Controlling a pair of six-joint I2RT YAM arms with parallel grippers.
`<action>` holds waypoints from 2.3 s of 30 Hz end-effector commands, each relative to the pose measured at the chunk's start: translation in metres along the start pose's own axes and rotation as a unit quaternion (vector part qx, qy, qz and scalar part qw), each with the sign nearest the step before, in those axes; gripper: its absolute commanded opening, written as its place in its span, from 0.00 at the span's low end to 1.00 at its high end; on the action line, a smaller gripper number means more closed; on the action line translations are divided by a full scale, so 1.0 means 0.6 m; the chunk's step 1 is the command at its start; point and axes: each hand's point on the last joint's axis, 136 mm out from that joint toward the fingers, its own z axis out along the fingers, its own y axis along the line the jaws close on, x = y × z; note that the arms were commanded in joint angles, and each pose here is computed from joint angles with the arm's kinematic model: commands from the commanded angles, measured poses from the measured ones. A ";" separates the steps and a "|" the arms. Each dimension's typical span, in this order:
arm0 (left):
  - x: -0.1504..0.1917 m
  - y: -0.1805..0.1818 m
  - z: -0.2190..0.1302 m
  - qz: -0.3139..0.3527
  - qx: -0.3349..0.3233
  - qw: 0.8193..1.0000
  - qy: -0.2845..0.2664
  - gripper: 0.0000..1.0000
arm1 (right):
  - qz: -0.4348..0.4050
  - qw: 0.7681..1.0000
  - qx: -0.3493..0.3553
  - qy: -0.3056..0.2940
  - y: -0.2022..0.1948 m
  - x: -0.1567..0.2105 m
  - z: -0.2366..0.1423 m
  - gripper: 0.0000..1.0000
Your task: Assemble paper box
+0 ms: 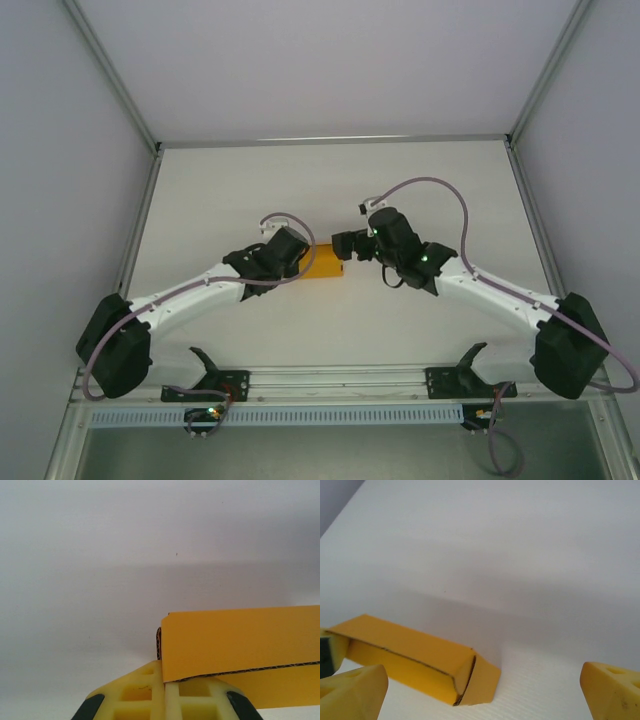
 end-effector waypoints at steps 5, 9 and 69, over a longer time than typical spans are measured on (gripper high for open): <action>0.124 0.045 0.010 0.090 -0.037 0.985 0.143 0.00 | 0.027 0.997 -0.004 0.069 -0.009 0.028 0.069 0.98; 0.109 0.031 0.003 0.104 -0.018 0.986 0.131 0.00 | 0.030 0.992 0.022 0.119 -0.033 0.085 0.089 0.95; 0.238 0.082 0.086 -0.143 0.174 0.952 0.206 0.06 | 0.040 0.976 -0.095 0.190 -0.063 0.317 0.131 0.00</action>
